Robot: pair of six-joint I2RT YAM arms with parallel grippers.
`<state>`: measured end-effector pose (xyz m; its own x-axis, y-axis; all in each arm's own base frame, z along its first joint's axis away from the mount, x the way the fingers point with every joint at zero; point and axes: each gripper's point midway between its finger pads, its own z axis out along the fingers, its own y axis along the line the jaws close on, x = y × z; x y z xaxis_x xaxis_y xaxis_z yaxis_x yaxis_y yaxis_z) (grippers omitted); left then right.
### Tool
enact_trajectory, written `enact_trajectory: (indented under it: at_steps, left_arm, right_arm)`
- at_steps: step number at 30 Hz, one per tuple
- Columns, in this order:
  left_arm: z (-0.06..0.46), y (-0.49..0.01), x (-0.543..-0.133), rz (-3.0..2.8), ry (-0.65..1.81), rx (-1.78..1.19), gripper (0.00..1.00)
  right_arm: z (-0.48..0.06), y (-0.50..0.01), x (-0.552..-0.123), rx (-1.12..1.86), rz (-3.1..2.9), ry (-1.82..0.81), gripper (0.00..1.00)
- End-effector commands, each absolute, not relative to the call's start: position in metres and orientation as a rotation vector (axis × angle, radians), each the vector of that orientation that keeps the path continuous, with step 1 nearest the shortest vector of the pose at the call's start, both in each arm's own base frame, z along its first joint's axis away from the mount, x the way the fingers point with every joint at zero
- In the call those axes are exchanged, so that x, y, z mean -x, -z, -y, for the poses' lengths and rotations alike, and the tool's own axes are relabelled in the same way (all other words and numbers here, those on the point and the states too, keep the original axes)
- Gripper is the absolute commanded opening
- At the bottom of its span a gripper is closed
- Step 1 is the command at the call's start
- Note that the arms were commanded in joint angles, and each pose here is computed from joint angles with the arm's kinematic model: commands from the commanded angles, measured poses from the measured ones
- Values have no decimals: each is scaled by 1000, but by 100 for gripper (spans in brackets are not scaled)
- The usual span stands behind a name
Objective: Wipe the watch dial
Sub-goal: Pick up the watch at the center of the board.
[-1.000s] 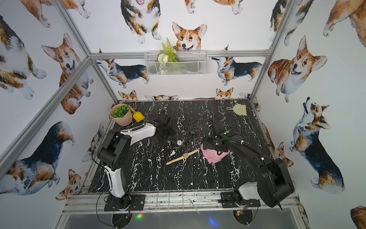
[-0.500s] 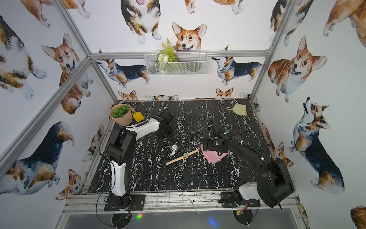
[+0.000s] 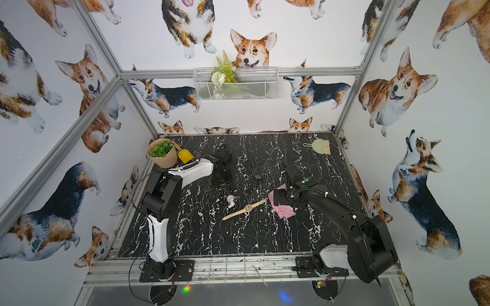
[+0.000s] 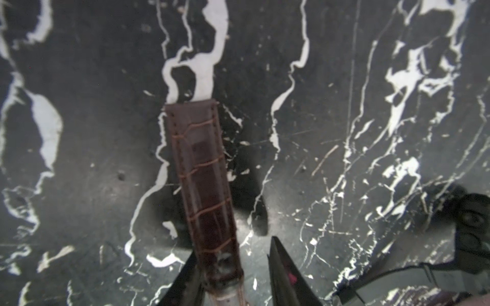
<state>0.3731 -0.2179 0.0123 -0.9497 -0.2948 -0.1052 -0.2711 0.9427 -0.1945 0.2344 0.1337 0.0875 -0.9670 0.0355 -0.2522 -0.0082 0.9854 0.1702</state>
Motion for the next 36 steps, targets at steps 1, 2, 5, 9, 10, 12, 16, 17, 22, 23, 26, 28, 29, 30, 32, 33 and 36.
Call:
enact_trajectory:
  at_steps: [1, 2, 5, 9, 10, 12, 16, 17, 22, 23, 26, 28, 29, 30, 32, 33, 36]
  left_arm:
    - [204, 9, -368, -2994, 163, 397, 47]
    - [205, 10, -369, -2994, 170, 395, 48]
    - [206, 15, -370, -3005, 161, 376, 47]
    - [202, 19, -369, -3021, 104, 334, 39]
    - [201, 20, -369, -3025, 97, 323, 36]
    - [201, 19, -368, -3030, 95, 312, 33]
    - [202, 15, -368, -3024, 107, 309, 28]
    - [202, 14, -369, -3022, 113, 309, 27]
    - [203, 9, -369, -3017, 124, 312, 25]
    - [204, 9, -369, -3018, 131, 315, 24]
    - [210, 7, -371, -3018, 174, 310, 22]
    - [214, 8, -372, -3018, 208, 296, 20]
    - [215, 7, -372, -3020, 216, 292, 20]
    - [215, 8, -371, -3022, 217, 290, 19]
    - [214, 6, -370, -3022, 215, 286, 18]
    - [214, 6, -370, -3021, 216, 285, 17]
    - [215, 2, -369, -3017, 230, 286, 16]
  right_arm:
    - [-128, -86, -227, -38, -2887, -223, 100]
    - [-127, -86, -225, -38, -2890, -222, 100]
    - [-127, -86, -224, -39, -2894, -220, 100]
    - [-126, -84, -223, -37, -2904, -215, 100]
    - [-126, -84, -223, -38, -2905, -215, 100]
    - [-126, -84, -223, -37, -2904, -215, 100]
    - [-127, -85, -226, -36, -2899, -216, 100]
    - [-128, -84, -226, -37, -2902, -217, 100]
    - [-129, -84, -228, -45, -2903, -219, 100]
    - [-129, -84, -227, -47, -2903, -220, 100]
    - [-128, -83, -227, -56, -2901, -216, 100]
    - [-128, -84, -228, -61, -2895, -217, 100]
    - [-128, -83, -229, -62, -2895, -216, 100]
    - [-129, -83, -229, -61, -2894, -218, 100]
    - [-129, -82, -230, -62, -2899, -217, 100]
    - [-130, -81, -230, -60, -2903, -217, 100]
    - [-131, -80, -231, -58, -2908, -216, 100]
